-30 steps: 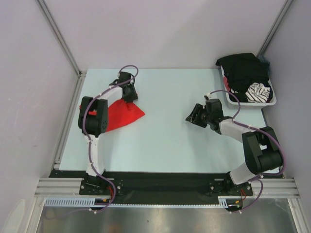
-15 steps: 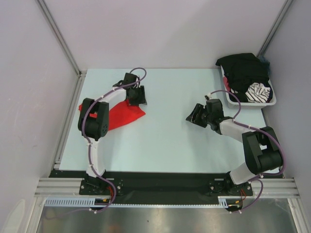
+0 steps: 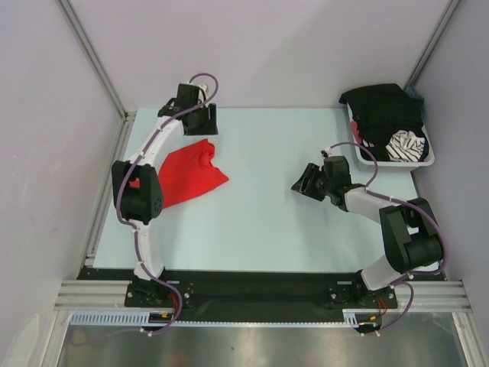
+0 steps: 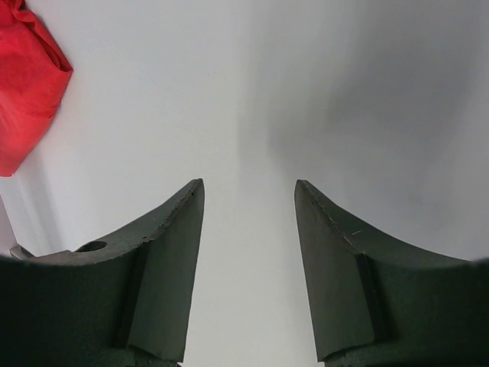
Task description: Fold and stack the tank tops
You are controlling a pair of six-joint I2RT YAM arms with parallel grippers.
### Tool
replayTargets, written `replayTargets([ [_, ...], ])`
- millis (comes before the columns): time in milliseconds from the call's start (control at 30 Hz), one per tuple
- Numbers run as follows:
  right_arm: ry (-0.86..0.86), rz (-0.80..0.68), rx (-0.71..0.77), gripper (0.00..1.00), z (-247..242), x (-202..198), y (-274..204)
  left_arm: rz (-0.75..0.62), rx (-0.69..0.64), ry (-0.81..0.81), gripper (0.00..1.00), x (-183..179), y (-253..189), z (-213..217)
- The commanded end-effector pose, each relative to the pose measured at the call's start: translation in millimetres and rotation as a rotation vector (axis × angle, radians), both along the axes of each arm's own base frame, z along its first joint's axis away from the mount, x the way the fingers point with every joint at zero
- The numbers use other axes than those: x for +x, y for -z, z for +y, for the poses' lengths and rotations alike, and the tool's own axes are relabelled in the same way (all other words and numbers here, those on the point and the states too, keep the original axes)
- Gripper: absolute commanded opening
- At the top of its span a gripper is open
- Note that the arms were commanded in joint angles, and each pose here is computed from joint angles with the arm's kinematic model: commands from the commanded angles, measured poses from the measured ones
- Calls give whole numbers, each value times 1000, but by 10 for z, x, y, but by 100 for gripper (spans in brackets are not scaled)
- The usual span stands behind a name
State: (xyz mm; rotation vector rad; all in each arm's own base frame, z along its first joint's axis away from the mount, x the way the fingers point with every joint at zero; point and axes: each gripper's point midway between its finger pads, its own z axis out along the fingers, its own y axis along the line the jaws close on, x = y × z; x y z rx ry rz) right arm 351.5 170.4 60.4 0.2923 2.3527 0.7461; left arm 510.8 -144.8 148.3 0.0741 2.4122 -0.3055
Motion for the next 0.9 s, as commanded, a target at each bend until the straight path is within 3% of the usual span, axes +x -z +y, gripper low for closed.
replayTargets([
  [0, -8, -31, 16, 56, 26, 59, -47, 40, 210, -3, 67, 140, 172, 316],
  [67, -7, -28, 14, 56, 19, 57, -41, 53, 291, -34, 66, 229, 140, 470],
  [267, -6, -31, 11, 56, 10, 47, -48, 136, 342, -16, 63, 345, 431, 583],
  [567, -6, -24, 12, 56, 14, 50, -20, 236, 321, 18, 60, 264, 883, 604],
  [667, -5, -24, 12, 56, 8, 51, -17, 266, 317, 13, 49, 268, 1024, 632],
  [767, -5, -24, 11, 56, 11, 50, -17, 291, 271, -6, 29, 293, 1152, 674],
  [867, -7, -23, 8, 56, 10, 48, -5, 321, 191, -18, 24, 289, 1263, 693],
])
